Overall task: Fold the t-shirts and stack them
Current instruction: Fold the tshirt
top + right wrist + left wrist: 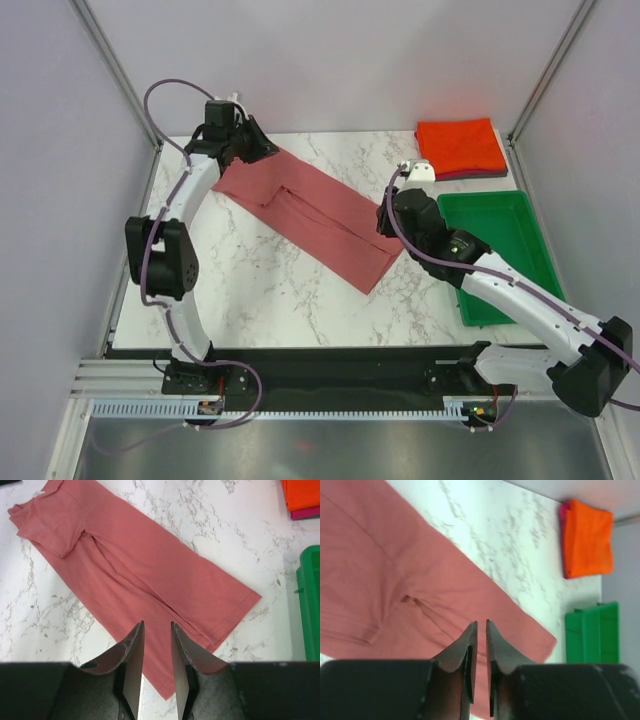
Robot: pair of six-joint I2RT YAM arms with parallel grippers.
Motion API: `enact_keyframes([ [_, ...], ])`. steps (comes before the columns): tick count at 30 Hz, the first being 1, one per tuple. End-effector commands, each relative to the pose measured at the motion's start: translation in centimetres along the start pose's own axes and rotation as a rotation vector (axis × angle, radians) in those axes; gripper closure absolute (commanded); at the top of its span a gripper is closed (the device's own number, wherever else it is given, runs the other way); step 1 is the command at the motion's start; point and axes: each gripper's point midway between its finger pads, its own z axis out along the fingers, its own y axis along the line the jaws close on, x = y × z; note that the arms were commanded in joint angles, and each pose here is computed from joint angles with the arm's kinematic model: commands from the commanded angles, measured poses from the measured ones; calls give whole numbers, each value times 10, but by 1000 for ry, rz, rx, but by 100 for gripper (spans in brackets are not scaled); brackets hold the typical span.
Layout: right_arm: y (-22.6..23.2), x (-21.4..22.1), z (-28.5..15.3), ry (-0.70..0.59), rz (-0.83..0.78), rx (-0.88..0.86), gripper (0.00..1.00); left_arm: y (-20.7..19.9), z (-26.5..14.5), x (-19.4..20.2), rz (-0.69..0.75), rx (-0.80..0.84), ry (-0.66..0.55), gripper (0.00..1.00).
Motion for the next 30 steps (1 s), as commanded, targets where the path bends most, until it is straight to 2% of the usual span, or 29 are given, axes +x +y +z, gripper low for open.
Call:
enact_keyframes([
  [1,-5,14,-16,57,-14,-43,65,-42,-35,19,22,104,-3,83],
  [2,-6,9,-24,45,-8,-56,65,-54,-35,40,36,118,30,87],
  [3,-9,8,-27,40,-5,-50,66,-44,-33,69,27,80,75,95],
  [4,-14,8,-29,40,-11,-38,67,-50,-40,80,25,82,80,98],
  [5,-18,9,-34,43,-12,-31,68,-63,-38,102,48,97,97,98],
  [7,-23,13,-38,46,-12,-23,68,-58,-34,146,40,73,162,98],
  [11,-25,9,-53,28,14,-60,68,-75,-20,228,73,55,261,98],
  [15,-27,10,-55,24,11,-57,68,-91,-5,271,99,24,270,98],
  [21,-32,18,-54,38,11,-41,68,-105,16,310,117,13,324,98],
  [30,-32,12,-51,27,2,-30,68,-66,16,360,142,-101,391,98],
])
